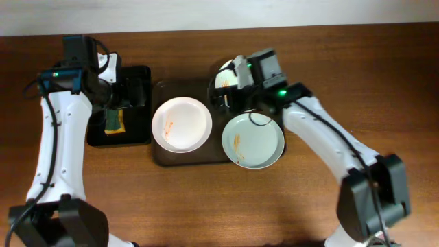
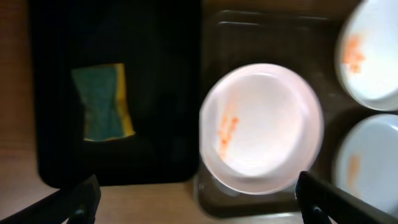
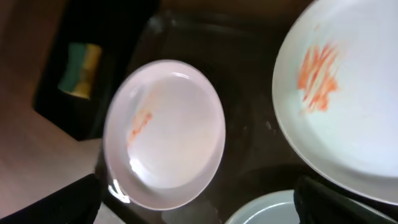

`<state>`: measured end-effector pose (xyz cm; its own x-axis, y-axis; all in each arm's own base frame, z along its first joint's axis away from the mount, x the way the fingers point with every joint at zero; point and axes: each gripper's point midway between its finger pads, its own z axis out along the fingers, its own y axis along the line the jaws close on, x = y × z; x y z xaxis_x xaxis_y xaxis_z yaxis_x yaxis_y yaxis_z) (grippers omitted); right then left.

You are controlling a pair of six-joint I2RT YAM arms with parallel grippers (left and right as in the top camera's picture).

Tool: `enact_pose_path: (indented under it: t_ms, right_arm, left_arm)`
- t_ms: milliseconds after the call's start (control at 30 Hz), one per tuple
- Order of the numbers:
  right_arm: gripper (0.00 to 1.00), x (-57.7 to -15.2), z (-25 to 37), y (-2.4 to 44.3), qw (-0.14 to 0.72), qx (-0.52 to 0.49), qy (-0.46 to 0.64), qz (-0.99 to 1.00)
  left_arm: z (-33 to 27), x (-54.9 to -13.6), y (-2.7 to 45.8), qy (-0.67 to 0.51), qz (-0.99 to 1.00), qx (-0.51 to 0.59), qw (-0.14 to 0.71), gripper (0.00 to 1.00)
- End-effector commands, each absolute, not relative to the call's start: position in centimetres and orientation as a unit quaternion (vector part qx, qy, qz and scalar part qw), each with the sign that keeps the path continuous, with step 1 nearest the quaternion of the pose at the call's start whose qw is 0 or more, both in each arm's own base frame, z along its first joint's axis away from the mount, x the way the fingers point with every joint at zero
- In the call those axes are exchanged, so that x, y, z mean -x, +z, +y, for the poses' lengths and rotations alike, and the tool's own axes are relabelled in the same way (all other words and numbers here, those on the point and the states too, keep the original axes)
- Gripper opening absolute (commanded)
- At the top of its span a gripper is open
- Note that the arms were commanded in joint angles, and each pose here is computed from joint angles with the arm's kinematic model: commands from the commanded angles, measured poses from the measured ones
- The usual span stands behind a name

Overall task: Clean dirty plates on tray and stack at the side
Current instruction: 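Reach left gripper to the sponge and right gripper to the front-left plate, then grasp the yellow-green sponge with the left gripper and lift it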

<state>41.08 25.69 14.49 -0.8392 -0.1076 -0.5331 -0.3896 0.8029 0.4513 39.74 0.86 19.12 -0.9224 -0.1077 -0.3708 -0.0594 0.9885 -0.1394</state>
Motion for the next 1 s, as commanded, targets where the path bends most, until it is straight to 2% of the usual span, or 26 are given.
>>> enact_pose_path:
  t_ms: [0,133,433,500,800,967]
  right_arm:
    - [0.98,-41.2,27.3,10.5,0.232,0.13,0.237,0.935]
    - [0.96,-41.3,28.8,8.5,0.239,0.142,0.213,0.937]
    - [0.96,-41.2,29.3,7.9,0.247,0.149,0.19,0.938]
    - [0.96,-41.1,29.3,7.9,0.246,0.149,0.19,0.939]
    - [0.97,-41.0,29.2,7.2,0.239,0.149,0.187,0.941]
    - [0.97,-40.8,29.1,6.9,0.233,0.149,0.185,0.943]
  left_arm:
    - [4.0,-40.0,19.1,0.014,0.978,0.078,0.195,0.96]
    - [5.0,-39.8,17.4,0.027,0.979,0.108,0.171,0.94]
    - [6.9,-39.8,8.8,0.044,0.988,0.129,0.065,0.89]
    - [7.1,-40.0,7.2,0.044,0.989,0.131,0.05,0.83]
    - [9.3,-40.7,5.6,0.051,0.985,0.155,0.054,0.79]
    - [10.8,-41.4,4.1,0.066,0.983,0.163,0.058,0.68]
